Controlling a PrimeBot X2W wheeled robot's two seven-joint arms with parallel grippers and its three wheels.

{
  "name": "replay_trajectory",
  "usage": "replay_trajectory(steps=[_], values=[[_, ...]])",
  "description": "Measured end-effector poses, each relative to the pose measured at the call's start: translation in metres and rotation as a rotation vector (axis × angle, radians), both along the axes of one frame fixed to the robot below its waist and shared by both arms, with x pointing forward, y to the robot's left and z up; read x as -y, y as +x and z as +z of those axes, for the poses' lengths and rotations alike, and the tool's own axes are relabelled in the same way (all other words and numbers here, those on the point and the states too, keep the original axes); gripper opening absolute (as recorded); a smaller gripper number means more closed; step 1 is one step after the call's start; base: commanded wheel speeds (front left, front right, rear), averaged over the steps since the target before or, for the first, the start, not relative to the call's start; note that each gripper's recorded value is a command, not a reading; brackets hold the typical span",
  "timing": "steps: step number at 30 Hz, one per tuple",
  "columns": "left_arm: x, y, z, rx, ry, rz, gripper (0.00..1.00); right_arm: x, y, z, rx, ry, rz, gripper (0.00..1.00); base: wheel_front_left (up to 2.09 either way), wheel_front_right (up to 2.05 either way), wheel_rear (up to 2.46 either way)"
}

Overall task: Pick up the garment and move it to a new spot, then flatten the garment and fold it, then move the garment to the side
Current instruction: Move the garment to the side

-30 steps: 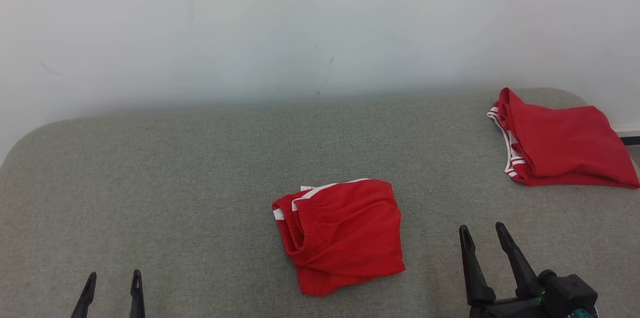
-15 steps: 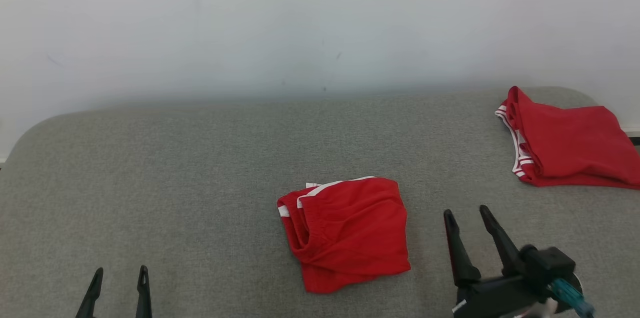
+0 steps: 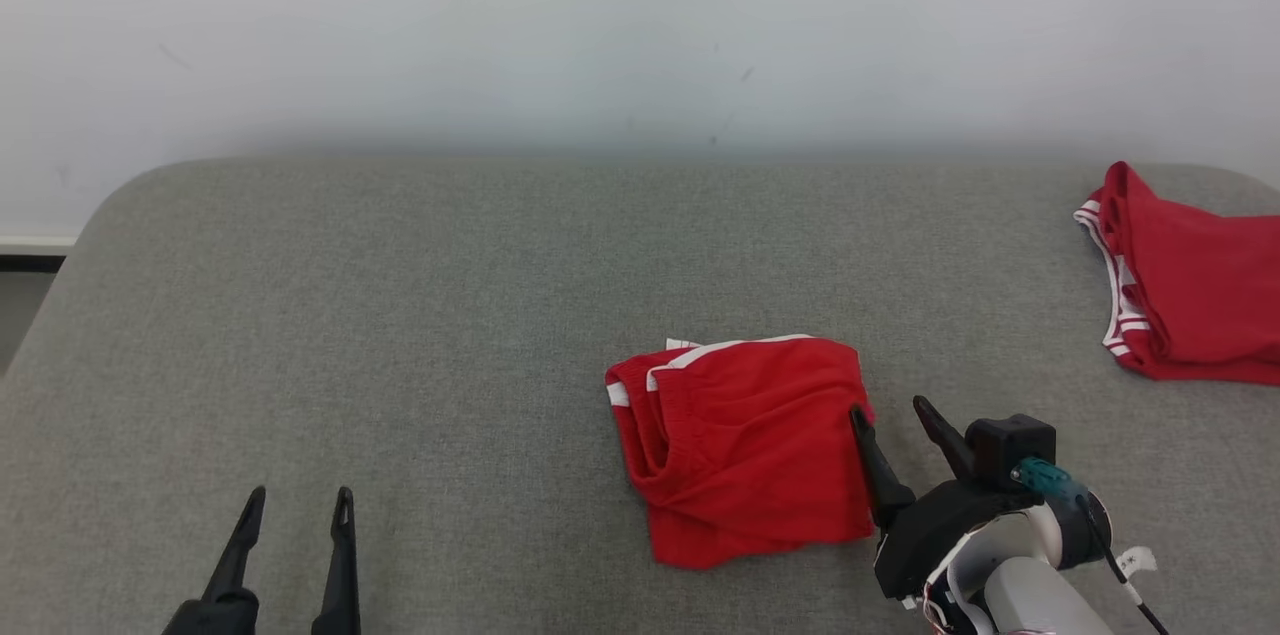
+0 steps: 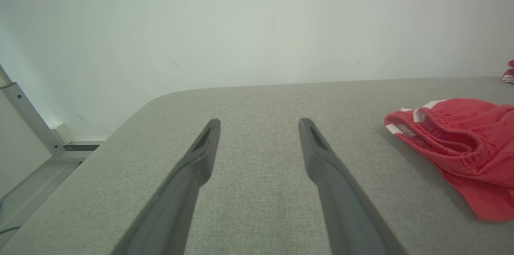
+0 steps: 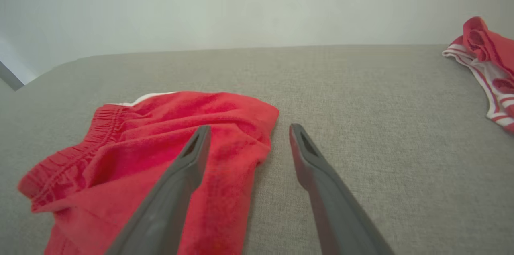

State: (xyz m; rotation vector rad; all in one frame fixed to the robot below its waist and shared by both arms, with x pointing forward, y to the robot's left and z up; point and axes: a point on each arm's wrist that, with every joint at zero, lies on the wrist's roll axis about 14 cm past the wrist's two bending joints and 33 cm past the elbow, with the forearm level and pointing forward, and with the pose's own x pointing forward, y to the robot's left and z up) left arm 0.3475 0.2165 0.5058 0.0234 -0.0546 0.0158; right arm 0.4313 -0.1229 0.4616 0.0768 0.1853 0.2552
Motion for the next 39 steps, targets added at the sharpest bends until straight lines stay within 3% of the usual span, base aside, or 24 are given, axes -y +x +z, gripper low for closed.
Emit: replay_trajectory(steps=[11, 12, 13, 14, 19, 25, 33, 39], values=[[-0.010, 0.009, -0.012, -0.037, -0.003, 0.028, 1.00, -0.029, 0.008, -0.061, -0.213, -0.015, 0.053, 1.00, 0.00, 0.00, 0.00], [-0.011, 0.009, -0.013, -0.040, -0.002, 0.031, 1.00, -0.031, 0.007, -0.064, -0.225, -0.012, 0.057, 0.68, 0.00, 0.00, 0.00], [-0.012, 0.009, -0.014, -0.043, -0.002, 0.033, 1.00, -0.033, 0.007, -0.065, -0.230, -0.009, 0.061, 0.28, 0.00, 0.00, 0.00], [-0.012, 0.009, -0.014, -0.045, -0.002, 0.034, 1.00, -0.034, 0.007, -0.065, -0.231, -0.009, 0.064, 0.00, 0.00, 0.00, 0.00], [-0.009, 0.012, -0.015, -0.044, -0.006, 0.027, 1.00, -0.029, 0.014, -0.058, -0.207, -0.024, 0.060, 0.00, 0.00, 0.00, 0.00], [0.002, 0.023, -0.009, -0.023, -0.014, -0.009, 1.00, -0.007, 0.039, -0.032, -0.114, -0.118, 0.074, 0.00, 0.00, 0.00, 0.00], [0.026, 0.048, -0.004, 0.002, -0.024, -0.074, 1.00, 0.044, 0.083, 0.012, 0.009, -0.289, 0.068, 0.00, 0.00, 0.00, 0.00], [0.042, 0.071, -0.005, 0.016, -0.026, -0.125, 1.00, 0.093, 0.110, 0.028, 0.023, -0.397, 0.024, 0.00, 0.00, 0.00, 0.00]])
